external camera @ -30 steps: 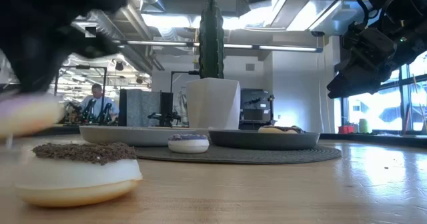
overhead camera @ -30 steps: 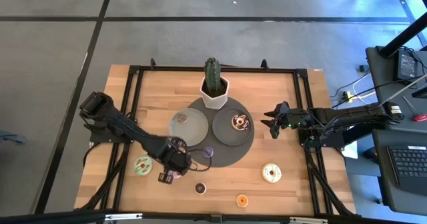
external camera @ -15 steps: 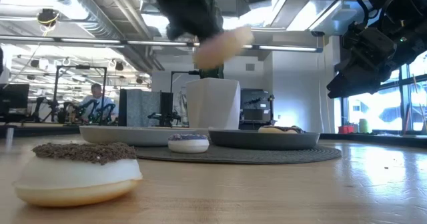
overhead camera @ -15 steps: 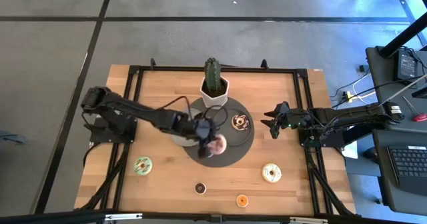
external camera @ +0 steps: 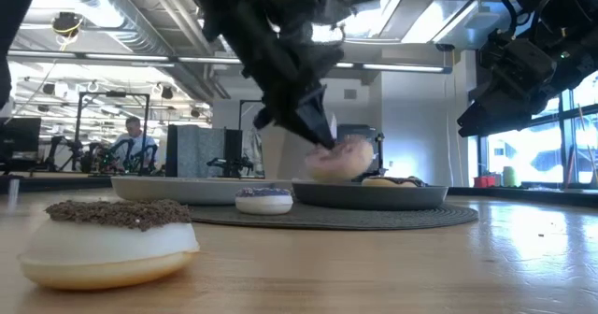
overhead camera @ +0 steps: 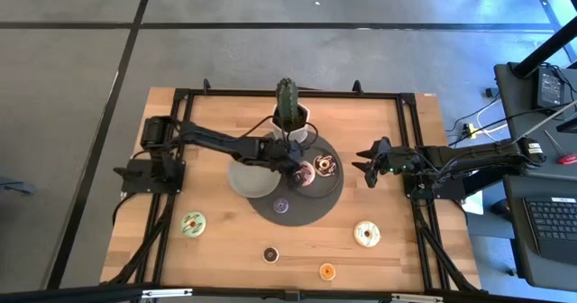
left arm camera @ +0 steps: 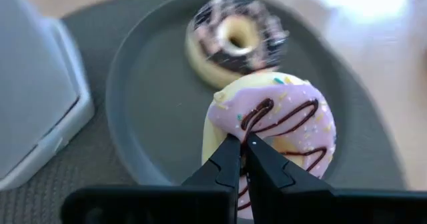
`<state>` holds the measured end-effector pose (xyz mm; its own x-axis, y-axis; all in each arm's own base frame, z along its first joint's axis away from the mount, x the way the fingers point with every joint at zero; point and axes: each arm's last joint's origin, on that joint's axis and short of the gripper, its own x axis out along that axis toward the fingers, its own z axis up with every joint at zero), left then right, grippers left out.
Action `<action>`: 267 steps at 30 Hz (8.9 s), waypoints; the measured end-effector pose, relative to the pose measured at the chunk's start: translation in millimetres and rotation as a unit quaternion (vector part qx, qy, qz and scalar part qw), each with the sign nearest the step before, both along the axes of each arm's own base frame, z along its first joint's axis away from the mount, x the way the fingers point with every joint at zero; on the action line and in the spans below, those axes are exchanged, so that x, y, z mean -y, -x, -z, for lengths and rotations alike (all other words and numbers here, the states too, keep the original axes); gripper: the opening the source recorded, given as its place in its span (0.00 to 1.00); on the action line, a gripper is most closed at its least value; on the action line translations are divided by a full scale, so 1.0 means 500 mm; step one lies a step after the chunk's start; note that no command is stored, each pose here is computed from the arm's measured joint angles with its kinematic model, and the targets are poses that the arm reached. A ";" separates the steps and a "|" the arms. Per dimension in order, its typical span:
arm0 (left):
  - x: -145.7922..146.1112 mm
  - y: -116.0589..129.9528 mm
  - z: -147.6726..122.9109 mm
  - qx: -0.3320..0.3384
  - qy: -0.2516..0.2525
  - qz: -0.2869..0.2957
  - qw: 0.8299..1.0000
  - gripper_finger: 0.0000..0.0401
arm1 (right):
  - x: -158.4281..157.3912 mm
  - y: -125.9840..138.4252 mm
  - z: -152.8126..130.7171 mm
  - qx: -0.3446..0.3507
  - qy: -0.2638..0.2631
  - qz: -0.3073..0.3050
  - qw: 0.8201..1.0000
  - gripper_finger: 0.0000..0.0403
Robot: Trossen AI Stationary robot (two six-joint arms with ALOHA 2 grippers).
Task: Pick & Place donuts
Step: Put the big purple donut on the dark gray plate, then put the big white donut on the dark gray plate, then put the small blue donut on the light gray plate
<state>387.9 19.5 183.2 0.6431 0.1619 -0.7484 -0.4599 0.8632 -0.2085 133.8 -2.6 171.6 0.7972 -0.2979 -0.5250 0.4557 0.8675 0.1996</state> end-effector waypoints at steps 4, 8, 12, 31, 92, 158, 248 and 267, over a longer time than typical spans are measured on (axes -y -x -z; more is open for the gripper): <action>-0.023 -0.004 0.024 -0.012 0.003 -0.035 0.999 0.03 | 0.000 0.000 0.000 0.000 0.000 0.000 1.000 0.52; -0.035 -0.004 0.035 -0.022 0.003 -0.045 0.999 0.03 | 0.000 0.000 0.000 0.000 0.000 0.000 1.000 0.52; -0.039 -0.004 0.034 -0.020 0.002 -0.047 0.999 0.05 | 0.000 0.000 0.000 0.000 0.000 0.000 1.000 0.52; -0.043 -0.002 0.030 -0.019 -0.025 -0.069 0.997 0.23 | 0.000 0.000 0.000 0.000 -0.001 0.000 1.000 0.52; 0.092 0.236 -0.097 0.044 -0.132 0.009 0.990 0.42 | -0.329 -0.102 0.000 -0.428 -0.131 -0.183 0.876 0.52; 0.093 0.236 -0.095 0.038 -0.142 0.023 0.989 0.42 | -0.058 -0.395 0.005 -0.346 0.054 -0.162 0.923 0.14; 0.145 0.132 0.052 0.036 -0.029 0.212 0.976 0.41 | -0.087 -0.179 -0.086 -0.099 0.064 -0.079 0.990 0.38; 0.170 0.121 0.088 -0.012 -0.097 0.228 0.969 0.27 | -0.085 -0.144 -0.058 -0.063 0.063 -0.067 0.994 0.38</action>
